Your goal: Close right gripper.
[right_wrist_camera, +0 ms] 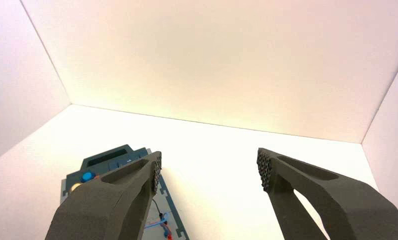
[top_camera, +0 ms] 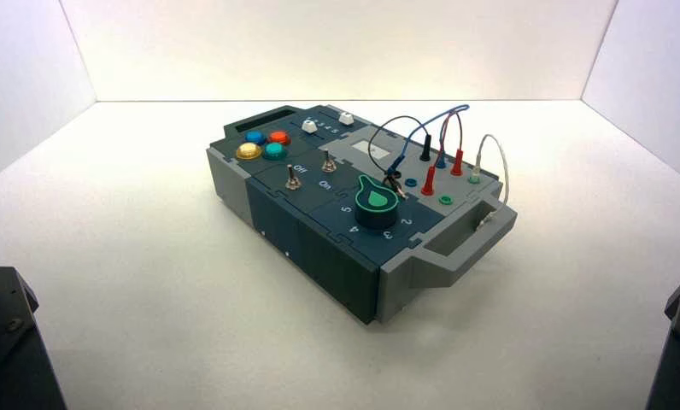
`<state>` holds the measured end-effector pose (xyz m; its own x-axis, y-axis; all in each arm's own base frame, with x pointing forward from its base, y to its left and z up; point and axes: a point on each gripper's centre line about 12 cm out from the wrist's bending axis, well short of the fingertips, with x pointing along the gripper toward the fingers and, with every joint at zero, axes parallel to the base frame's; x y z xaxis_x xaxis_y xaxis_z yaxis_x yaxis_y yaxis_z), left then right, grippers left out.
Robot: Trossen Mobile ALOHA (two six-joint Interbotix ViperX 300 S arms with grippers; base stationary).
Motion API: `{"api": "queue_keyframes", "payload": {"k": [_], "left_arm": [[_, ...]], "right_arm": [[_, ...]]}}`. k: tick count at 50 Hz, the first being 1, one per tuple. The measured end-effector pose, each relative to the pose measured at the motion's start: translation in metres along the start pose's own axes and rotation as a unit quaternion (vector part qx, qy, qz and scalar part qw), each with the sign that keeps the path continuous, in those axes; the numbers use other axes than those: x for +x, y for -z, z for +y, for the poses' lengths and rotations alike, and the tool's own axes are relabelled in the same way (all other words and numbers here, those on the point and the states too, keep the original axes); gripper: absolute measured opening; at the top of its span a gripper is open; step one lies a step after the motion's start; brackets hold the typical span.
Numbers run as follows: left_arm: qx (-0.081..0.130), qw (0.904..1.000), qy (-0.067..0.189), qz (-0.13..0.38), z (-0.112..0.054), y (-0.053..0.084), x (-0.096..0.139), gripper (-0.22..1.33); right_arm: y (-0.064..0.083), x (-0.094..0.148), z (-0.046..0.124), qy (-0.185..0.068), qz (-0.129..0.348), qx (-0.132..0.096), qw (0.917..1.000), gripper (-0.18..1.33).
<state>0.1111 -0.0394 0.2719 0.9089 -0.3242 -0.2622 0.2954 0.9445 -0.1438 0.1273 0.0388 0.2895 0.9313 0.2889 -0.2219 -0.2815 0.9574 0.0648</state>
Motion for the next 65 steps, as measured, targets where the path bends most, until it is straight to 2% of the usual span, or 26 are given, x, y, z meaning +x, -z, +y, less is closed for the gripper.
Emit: {"api": "queue_keyframes", "payload": {"k": [65], "left_arm": [[0.001, 1.0000, 0.000, -0.002, -0.0001, -0.0004, -0.0005, -0.17]], "right_arm": [[0.0014, 0.0002, 0.0007, -0.003, -0.002, 0.007, 1.0000, 1.33]]}}
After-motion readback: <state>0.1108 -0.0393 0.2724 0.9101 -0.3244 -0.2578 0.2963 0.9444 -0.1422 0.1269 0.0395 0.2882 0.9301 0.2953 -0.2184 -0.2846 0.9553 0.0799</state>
